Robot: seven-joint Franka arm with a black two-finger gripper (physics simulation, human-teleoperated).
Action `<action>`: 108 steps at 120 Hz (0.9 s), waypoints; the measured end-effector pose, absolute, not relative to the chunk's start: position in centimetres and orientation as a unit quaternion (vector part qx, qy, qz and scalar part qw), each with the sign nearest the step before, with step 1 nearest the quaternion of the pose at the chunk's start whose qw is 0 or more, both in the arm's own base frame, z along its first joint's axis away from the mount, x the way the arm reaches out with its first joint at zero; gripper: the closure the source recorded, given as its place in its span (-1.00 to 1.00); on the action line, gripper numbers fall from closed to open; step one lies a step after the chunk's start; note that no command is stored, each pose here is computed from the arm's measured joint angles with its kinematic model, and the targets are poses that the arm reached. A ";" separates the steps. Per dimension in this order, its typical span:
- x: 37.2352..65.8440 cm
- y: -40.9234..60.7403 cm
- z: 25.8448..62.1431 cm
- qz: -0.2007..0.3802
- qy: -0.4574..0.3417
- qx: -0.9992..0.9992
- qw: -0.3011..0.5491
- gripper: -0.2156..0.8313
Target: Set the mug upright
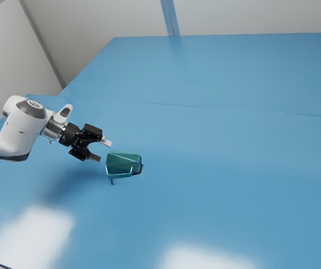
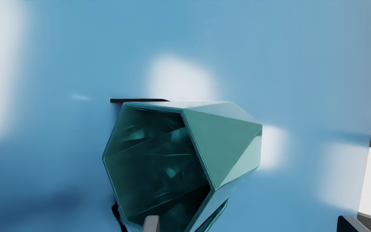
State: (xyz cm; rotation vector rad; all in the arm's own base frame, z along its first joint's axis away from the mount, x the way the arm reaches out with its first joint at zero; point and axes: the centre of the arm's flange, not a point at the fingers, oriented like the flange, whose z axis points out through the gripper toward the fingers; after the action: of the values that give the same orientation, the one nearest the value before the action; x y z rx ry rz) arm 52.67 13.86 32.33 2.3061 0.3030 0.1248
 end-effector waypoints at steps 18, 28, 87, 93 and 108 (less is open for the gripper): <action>53.1 13.9 29.7 0.057 0.126 0.900 0.413 -0.59; 53.2 13.8 29.4 0.065 0.123 0.897 0.419 -0.59; 53.7 11.6 29.0 0.086 0.086 0.888 0.443 0.38; 53.8 11.6 29.0 0.088 0.083 0.888 0.444 0.51; 53.9 11.5 29.5 0.095 0.075 0.887 0.445 0.72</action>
State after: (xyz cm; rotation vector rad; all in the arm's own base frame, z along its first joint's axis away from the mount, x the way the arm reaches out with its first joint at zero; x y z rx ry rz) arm 53.88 11.54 29.52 2.1985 0.1868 0.2365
